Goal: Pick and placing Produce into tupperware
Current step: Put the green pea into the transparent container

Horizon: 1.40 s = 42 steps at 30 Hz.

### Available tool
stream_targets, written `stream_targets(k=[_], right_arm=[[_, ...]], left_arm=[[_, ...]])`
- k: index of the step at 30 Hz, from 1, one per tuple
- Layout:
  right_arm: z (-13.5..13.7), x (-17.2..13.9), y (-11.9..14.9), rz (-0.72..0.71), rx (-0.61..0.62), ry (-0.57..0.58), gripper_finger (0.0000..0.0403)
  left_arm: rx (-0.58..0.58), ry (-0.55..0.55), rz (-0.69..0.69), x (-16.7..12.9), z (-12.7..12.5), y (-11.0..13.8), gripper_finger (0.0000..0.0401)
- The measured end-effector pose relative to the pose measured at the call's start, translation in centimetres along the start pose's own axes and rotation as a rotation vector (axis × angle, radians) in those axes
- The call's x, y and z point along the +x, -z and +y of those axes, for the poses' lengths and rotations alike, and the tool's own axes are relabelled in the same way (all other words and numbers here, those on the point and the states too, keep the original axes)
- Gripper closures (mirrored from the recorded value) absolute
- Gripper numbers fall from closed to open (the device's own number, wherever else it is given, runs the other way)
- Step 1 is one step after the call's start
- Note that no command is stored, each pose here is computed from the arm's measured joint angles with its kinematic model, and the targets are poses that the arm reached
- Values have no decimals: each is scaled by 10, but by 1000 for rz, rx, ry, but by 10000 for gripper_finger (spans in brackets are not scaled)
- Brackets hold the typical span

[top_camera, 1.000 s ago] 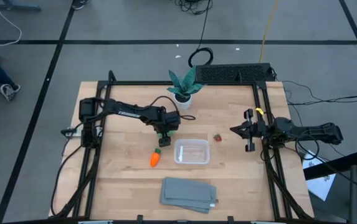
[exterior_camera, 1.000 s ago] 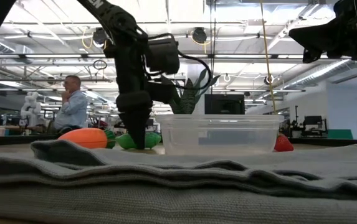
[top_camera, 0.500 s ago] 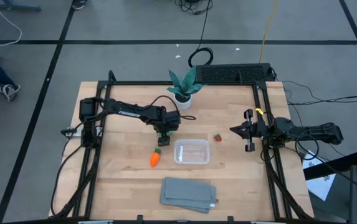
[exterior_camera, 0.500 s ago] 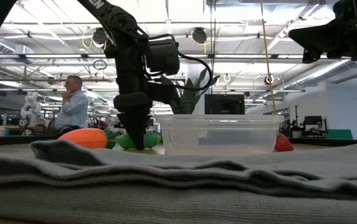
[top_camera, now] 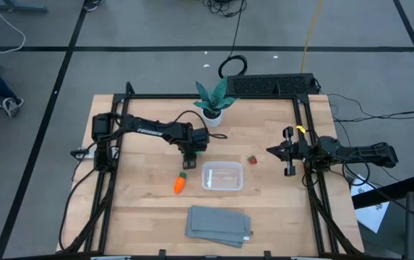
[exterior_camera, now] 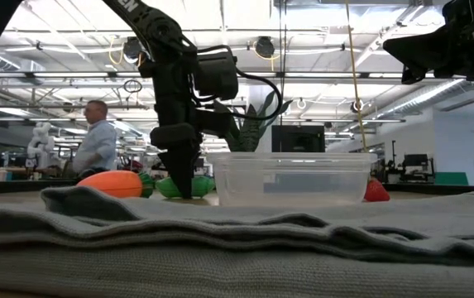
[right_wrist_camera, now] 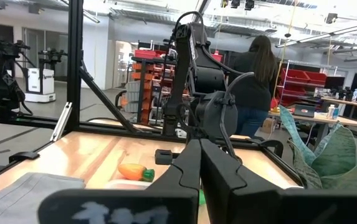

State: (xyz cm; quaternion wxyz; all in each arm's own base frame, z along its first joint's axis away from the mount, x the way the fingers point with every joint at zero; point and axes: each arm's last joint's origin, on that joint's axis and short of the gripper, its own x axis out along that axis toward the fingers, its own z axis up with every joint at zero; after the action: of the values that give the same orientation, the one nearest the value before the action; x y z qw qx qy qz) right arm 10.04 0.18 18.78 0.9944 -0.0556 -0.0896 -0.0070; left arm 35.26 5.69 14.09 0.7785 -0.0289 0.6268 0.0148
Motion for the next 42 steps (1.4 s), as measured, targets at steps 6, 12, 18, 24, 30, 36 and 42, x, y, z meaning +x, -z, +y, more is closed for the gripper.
stream_targets(k=[6, 12, 18, 24, 30, 36, 42], right_arm=[[0, 0, 0, 0, 0, 0, 403], [0, 0, 0, 0, 0, 0, 403], [0, 0, 0, 0, 0, -1, 403], [0, 0, 0, 0, 0, 0, 403], [0, 0, 0, 0, 0, 0, 403], [0, 0, 0, -1, 0, 0, 403], [0, 0, 0, 0, 0, 0, 403]], left_arm=[[16, 3, 17, -3, 0, -1, 299], [44, 12, 41, -16, -3, -10, 276], [89, -17, 21, -37, -5, -25, 289], [104, -23, 6, -65, -5, -39, 285], [125, -28, 0, -86, -5, -48, 281], [151, -27, 8, -104, -6, -52, 280], [154, -34, -32, -126, -6, -59, 279]])
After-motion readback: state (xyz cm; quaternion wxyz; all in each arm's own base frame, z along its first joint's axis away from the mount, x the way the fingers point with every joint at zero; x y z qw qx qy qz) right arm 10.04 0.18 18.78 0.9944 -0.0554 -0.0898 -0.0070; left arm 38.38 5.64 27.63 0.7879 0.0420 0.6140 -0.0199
